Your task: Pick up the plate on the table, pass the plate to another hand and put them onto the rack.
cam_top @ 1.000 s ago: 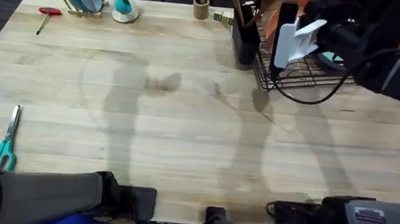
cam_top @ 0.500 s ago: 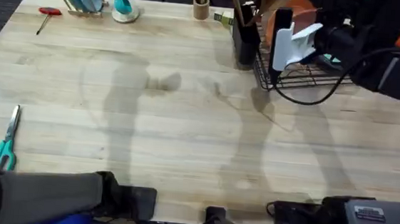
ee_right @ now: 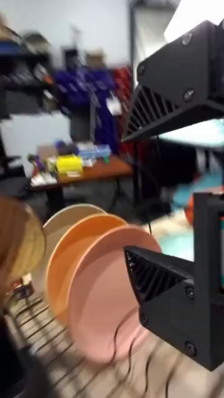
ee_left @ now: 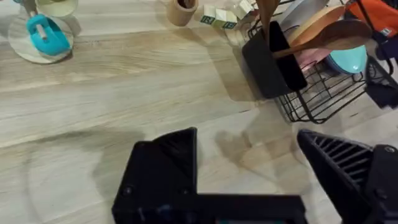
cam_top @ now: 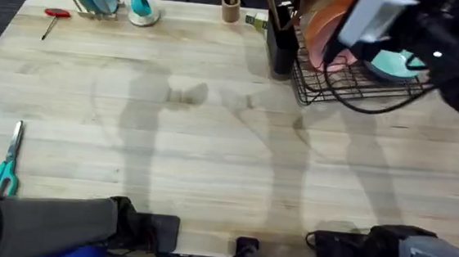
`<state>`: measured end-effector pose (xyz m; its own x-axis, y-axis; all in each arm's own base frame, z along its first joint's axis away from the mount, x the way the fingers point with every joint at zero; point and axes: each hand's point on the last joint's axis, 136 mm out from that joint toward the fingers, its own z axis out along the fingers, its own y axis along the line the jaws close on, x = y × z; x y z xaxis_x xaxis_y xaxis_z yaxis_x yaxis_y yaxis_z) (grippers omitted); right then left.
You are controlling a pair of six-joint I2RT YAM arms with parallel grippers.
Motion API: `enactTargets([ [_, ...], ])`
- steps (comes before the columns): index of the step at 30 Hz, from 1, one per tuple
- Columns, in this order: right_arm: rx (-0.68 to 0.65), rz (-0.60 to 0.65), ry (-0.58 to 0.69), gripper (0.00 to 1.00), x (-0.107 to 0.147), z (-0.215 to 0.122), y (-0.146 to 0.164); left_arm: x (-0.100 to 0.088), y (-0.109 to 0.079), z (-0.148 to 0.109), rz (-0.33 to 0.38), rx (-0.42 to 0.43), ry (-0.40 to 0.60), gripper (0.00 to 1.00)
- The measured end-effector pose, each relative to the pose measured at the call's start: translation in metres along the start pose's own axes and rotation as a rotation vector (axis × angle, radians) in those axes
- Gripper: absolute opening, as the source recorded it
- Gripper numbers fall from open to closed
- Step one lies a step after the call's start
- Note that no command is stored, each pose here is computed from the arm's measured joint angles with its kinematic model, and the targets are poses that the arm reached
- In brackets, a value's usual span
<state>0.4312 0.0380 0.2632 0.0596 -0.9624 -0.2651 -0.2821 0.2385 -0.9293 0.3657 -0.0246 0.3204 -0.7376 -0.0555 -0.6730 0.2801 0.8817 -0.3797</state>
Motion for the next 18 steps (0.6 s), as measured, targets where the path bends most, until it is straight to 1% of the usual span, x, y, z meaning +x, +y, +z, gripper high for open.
enactTargets([
  [8,-0.049,0.466,0.044,0.994,-0.003,-0.060,-0.003,-0.001,0.001,0.000,0.002,-0.006,-0.002,0.994],
  [14,-0.033,0.789,0.048,0.996,-0.008,-0.114,-0.010,0.000,0.004,0.000,0.002,-0.023,0.000,0.994],
  [18,-0.023,0.993,0.047,0.996,-0.011,-0.151,-0.009,0.000,0.004,0.000,0.002,-0.023,0.000,0.994],
])
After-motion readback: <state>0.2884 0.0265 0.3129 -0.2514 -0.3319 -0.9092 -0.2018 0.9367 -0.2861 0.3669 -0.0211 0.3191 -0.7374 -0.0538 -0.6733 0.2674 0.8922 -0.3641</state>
